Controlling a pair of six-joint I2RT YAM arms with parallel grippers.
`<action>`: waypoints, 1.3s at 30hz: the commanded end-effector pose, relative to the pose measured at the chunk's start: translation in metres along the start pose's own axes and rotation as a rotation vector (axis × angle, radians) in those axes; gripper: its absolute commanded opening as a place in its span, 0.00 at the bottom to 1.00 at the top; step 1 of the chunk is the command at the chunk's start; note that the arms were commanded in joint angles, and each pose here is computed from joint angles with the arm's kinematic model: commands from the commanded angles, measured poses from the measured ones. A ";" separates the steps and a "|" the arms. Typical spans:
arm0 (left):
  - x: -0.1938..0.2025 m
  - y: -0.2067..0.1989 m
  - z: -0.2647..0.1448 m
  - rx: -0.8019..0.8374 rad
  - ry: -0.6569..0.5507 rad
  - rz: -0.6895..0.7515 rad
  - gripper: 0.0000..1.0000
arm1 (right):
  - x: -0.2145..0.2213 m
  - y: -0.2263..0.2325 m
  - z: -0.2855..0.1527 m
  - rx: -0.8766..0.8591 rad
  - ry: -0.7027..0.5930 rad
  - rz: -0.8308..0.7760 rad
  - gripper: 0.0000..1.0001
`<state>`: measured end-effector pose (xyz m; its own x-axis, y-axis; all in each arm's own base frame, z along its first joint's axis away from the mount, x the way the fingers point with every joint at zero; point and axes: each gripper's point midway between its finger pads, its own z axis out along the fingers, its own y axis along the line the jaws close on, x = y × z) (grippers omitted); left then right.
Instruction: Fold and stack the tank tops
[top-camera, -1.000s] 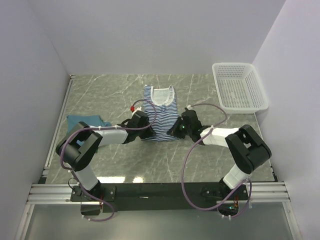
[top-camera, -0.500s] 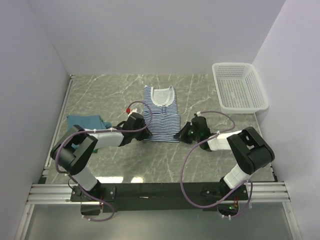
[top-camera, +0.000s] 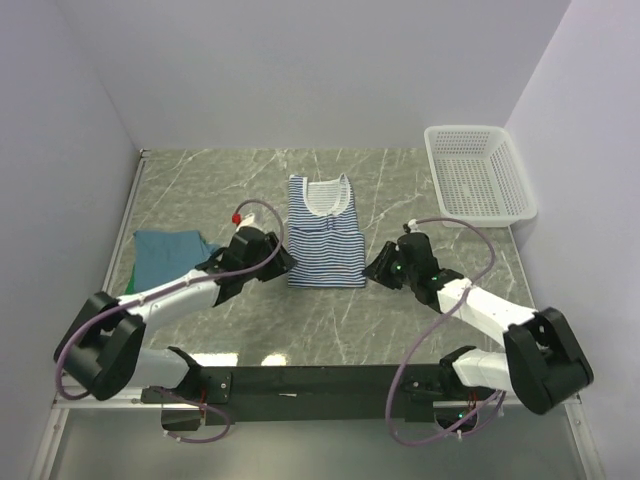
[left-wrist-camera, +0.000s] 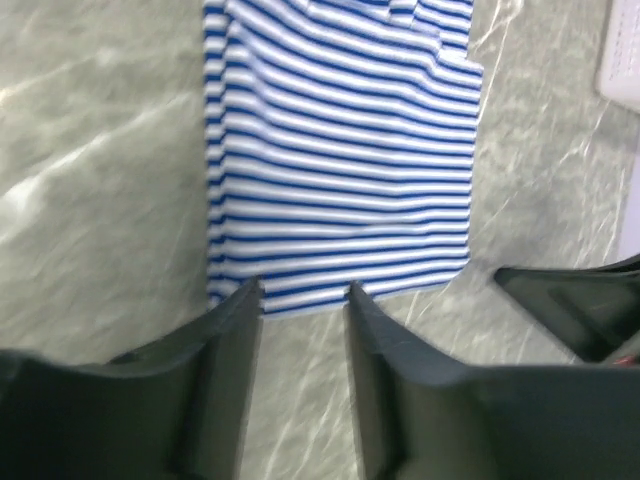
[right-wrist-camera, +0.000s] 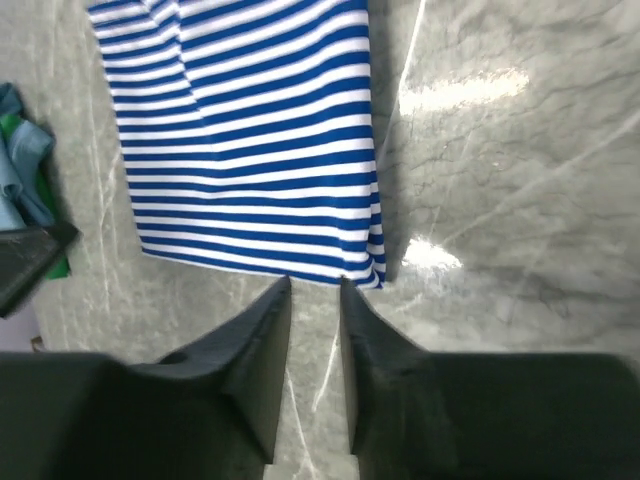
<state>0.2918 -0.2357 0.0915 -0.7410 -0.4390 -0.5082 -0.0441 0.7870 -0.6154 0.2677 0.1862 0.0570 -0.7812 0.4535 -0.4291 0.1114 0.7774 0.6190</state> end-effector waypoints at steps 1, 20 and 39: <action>0.016 0.017 -0.012 -0.012 0.020 -0.006 0.50 | -0.011 -0.008 -0.015 0.058 -0.049 -0.048 0.35; 0.057 0.050 0.012 -0.037 0.097 -0.094 0.50 | 0.025 -0.034 0.014 0.104 0.050 -0.030 0.42; 0.073 0.069 0.021 -0.096 0.120 -0.104 0.30 | 0.041 -0.038 0.030 0.141 0.067 -0.033 0.32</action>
<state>0.2673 -0.2339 0.0255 -0.7702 -0.5112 -0.3814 -0.1515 0.7275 -0.6692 0.2616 0.1977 0.0174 -0.8015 0.4248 -0.4209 0.1266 0.8084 0.5748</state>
